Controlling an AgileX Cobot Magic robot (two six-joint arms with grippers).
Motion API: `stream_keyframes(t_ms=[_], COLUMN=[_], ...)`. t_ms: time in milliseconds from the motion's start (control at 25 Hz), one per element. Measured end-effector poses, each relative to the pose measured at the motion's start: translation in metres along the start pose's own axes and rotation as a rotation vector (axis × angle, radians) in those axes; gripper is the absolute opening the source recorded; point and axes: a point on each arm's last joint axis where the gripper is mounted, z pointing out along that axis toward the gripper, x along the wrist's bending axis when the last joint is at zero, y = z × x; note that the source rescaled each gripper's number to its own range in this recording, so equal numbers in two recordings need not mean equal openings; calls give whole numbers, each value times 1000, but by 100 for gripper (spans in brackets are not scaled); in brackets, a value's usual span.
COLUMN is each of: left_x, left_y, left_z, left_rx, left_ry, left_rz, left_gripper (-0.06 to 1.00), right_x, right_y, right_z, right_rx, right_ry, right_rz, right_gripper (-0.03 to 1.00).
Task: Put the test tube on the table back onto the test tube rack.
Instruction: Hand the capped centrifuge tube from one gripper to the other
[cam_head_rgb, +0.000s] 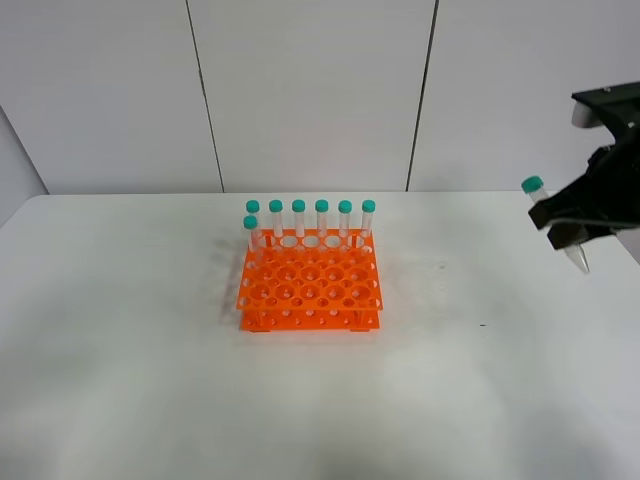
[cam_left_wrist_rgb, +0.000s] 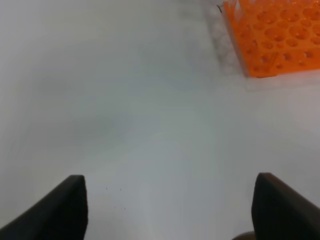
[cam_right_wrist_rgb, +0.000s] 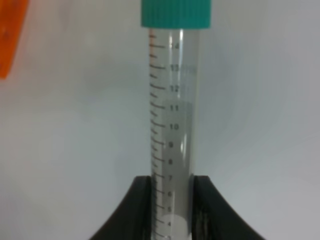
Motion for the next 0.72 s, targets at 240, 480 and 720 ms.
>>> stream_keyframes(t_ms=[240, 480, 720], left_x=[0, 0, 0], left_y=[0, 0, 0], left_z=[0, 0, 0], left_rx=[0, 0, 0], left_ry=[0, 0, 0], left_rz=[0, 0, 0], left_gripper=[100, 100, 100], right_x=[7, 17, 77], right_y=[-42, -16, 1], right_z=[23, 6, -6], right_rx=[5, -165, -272], right_ry=[27, 104, 247], right_rz=[10, -72, -306], right_gripper=[0, 0, 0])
